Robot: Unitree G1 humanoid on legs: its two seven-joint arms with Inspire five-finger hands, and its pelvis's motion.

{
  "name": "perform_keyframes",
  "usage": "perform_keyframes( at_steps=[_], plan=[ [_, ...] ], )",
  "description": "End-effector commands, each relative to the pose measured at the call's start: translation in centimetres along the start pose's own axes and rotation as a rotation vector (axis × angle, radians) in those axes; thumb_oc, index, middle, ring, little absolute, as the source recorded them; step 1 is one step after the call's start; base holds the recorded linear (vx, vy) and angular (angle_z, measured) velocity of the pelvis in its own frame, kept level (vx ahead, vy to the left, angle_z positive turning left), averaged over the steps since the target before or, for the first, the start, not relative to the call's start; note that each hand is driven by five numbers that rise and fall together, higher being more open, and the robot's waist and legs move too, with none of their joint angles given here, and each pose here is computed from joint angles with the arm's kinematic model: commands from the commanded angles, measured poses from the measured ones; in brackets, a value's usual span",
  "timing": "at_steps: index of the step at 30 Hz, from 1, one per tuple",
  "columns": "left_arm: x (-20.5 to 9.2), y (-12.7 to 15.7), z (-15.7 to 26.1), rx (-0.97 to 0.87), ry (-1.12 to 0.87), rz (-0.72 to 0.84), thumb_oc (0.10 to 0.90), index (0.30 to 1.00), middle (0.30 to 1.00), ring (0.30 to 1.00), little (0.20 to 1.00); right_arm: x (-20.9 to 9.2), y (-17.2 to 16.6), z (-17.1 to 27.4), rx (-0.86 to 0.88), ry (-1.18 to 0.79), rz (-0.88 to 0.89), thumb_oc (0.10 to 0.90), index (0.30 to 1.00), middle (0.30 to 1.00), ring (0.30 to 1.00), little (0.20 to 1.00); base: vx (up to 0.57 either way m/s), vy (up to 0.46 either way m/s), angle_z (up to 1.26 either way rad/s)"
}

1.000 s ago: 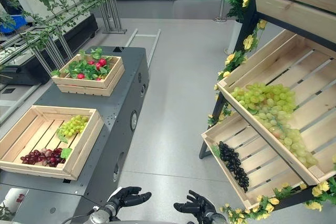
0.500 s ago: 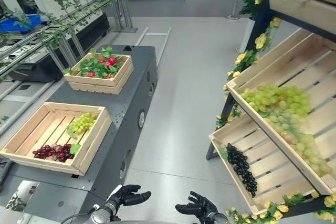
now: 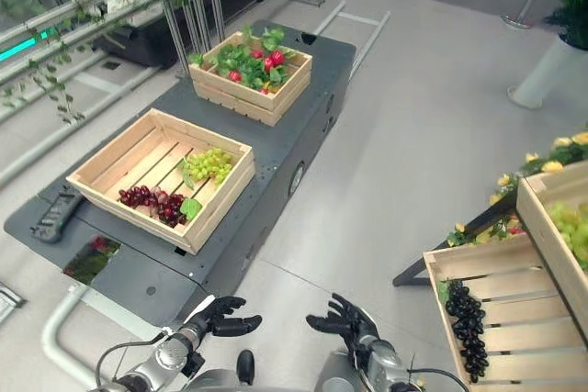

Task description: Pick up the fruits from the basket on one side to the basket on the other side

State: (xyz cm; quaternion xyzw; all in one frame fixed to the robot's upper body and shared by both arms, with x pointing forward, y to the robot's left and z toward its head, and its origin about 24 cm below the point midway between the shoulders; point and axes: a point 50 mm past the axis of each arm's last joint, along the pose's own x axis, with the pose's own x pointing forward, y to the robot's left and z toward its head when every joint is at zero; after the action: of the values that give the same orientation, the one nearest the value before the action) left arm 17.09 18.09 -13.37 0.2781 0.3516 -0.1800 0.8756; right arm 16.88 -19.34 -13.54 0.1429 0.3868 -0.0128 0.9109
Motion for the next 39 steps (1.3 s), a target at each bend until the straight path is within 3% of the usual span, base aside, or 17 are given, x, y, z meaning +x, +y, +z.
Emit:
perform_keyframes(
  at_steps=[1,7,14,21,26,30,33,36,39],
  plan=[
    [1.1,-0.1,4.5,0.045,-0.198,-0.008,0.800,0.900,0.900,0.900,0.900,0.3,-0.3,2.8,0.089,-0.157,0.024,0.800,0.900,0.900,0.900,0.900,0.30,-0.207,0.95],
    [0.9,-0.1,3.1,0.025,-0.136,0.026,0.800,0.900,0.900,0.900,0.900,0.2,-0.3,1.1,0.068,-0.076,-0.047,0.800,0.900,0.900,0.900,0.900,0.34,-0.275,1.16],
    [0.0,-0.5,1.9,0.028,-0.158,0.074,0.800,0.900,0.900,0.900,0.900,0.4,0.5,1.2,-0.068,-0.056,0.027,0.800,0.900,0.900,0.900,0.900,0.25,-0.220,0.26],
    [0.8,-0.1,7.0,0.135,-0.396,0.046,0.800,0.900,0.900,0.900,0.900,0.6,-0.6,3.6,0.010,-0.148,-0.030,0.800,0.900,0.900,0.900,0.900,0.07,0.043,0.35],
    [1.1,-0.7,7.4,0.269,-0.403,-0.009,0.800,0.900,0.900,0.900,0.900,1.0,0.4,4.4,0.058,-0.204,-0.018,0.800,0.900,0.900,0.900,0.900,0.06,0.107,0.69],
    [1.1,0.6,7.3,0.223,-0.383,0.012,0.800,0.900,0.900,0.900,0.900,0.9,0.6,4.1,0.060,-0.203,0.013,0.800,0.900,0.900,0.900,0.900,0.16,-0.072,-0.05],
    [1.3,2.6,9.5,0.134,-0.454,0.106,0.800,0.900,0.900,0.900,0.900,1.6,1.5,6.3,0.022,-0.251,0.029,0.800,0.900,0.900,0.900,0.900,-0.11,-0.176,0.37],
    [0.6,4.3,12.0,0.017,-0.599,0.215,0.800,0.900,0.900,0.900,0.900,1.7,1.7,6.8,-0.014,-0.244,0.011,0.800,0.900,0.900,0.900,0.900,0.01,-0.100,0.66],
    [-1.0,5.7,14.5,0.039,-0.792,0.315,0.800,0.900,0.900,0.900,0.900,1.3,0.9,6.4,-0.028,-0.220,-0.010,0.800,0.900,0.900,0.900,0.900,0.12,-0.051,0.43]
  ],
)
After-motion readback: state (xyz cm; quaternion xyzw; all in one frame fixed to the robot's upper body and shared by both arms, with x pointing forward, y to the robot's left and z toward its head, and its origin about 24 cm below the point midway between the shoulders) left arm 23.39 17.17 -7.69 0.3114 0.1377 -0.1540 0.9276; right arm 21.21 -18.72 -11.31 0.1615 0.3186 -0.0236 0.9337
